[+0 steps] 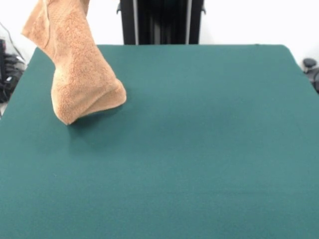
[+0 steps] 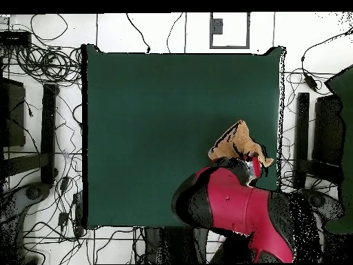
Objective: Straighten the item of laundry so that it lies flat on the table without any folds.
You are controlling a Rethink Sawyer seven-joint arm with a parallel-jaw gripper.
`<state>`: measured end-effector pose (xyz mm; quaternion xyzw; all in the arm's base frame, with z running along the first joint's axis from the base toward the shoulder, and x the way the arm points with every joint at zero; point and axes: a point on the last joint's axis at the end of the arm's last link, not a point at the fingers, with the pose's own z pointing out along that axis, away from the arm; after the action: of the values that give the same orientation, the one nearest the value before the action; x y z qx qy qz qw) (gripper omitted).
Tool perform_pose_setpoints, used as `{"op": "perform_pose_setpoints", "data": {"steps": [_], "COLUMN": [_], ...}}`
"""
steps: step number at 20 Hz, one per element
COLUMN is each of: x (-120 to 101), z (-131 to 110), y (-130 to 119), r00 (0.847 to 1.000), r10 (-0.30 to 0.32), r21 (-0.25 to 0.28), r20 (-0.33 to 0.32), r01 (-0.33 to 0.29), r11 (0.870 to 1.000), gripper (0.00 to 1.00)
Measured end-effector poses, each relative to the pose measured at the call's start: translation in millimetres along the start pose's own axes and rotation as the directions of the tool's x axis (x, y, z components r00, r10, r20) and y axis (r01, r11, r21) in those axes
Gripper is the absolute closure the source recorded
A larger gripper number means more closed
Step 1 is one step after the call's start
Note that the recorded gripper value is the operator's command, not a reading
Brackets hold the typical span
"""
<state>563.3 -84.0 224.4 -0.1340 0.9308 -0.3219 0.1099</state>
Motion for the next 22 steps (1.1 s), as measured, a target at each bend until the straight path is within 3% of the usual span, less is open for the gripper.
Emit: {"op": "perform_pose_setpoints", "data": {"steps": [10, 22], "x": [2.0, -3.6], "z": [-2.1, -6.4], "y": [-4.7, -10.0], "r00": [1.0, 1.0], "r10": [-0.023, 0.0], "r21": [0.012, -0.007], "r20": [0.008, -0.002], "r01": [0.023, 0.0], "r11": [1.0, 1.0], "gripper": [1.0, 1.0]}}
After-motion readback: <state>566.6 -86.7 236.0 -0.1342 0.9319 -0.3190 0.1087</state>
